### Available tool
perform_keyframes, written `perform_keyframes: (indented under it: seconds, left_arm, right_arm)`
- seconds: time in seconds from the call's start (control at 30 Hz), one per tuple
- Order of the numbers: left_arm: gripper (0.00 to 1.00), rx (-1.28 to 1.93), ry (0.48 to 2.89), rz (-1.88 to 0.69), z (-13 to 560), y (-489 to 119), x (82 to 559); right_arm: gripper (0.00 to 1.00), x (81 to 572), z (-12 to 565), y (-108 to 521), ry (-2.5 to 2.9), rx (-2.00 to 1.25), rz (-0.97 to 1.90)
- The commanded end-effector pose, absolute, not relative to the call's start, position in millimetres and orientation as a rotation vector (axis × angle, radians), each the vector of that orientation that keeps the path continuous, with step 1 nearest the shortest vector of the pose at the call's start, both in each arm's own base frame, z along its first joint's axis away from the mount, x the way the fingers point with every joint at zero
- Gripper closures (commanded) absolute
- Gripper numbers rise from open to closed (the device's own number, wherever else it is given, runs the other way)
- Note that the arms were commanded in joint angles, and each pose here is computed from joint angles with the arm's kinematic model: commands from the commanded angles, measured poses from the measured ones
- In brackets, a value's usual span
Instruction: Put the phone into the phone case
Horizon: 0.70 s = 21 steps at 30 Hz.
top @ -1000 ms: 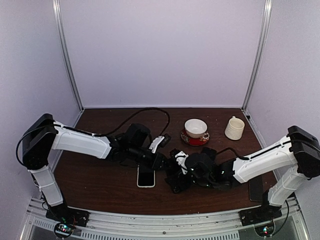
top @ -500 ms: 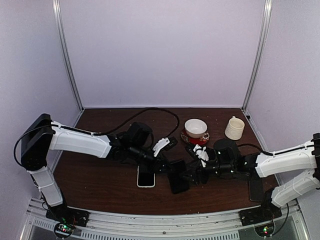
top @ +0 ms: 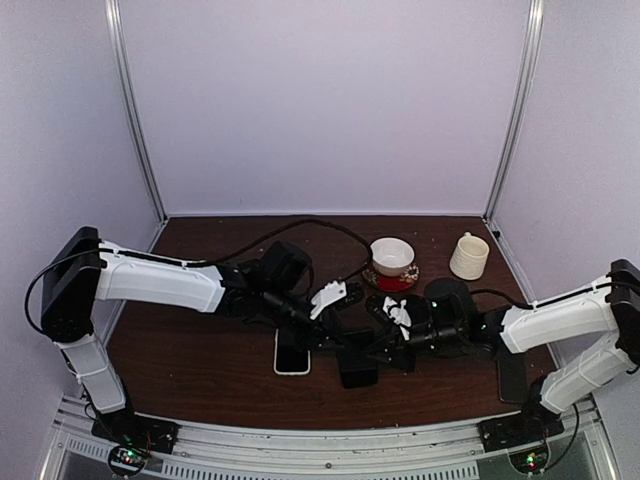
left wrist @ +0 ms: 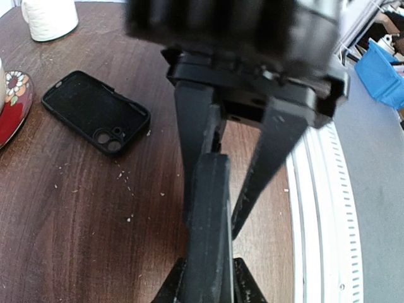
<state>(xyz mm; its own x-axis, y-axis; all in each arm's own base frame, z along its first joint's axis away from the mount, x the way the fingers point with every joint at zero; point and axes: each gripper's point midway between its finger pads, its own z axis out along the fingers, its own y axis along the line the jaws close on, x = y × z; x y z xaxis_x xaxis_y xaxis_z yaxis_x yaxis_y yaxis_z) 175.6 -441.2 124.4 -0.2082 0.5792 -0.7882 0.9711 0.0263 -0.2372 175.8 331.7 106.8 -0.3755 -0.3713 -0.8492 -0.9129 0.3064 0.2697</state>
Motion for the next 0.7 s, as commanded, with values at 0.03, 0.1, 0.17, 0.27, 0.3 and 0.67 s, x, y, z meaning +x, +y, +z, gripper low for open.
perform_keyframes:
  seconds: [0.03, 0.1, 0.17, 0.27, 0.3, 0.67]
  left_arm:
    - [1.0, 1.666, 1.824, -0.997, 108, -430, 175]
    - [1.0, 1.668, 1.811, -1.011, 112, -430, 174]
    - [1.0, 1.668, 1.794, -1.024, 118, -431, 172]
    - [0.98, 1.657, 1.746, -1.051, 138, -431, 169]
    - [0.86, 1.649, 1.73, -1.057, 146, -430, 168]
    - [0.29, 1.449, 1.453, -1.128, 238, -410, 145]
  right_arm:
    - [0.96, 174, 134, 343, 1.791, -1.191, 1.079]
    - [0.98, 172, 143, 344, 1.766, -1.198, 1.091]
    - [1.0, 169, 153, 344, 1.747, -1.215, 1.104]
    - [1.0, 166, 172, 344, 1.72, -1.22, 1.12]
    - [1.0, 165, 181, 343, 1.699, -1.218, 1.124]
    - [1.0, 138, 331, 319, 1.303, -1.095, 1.209]
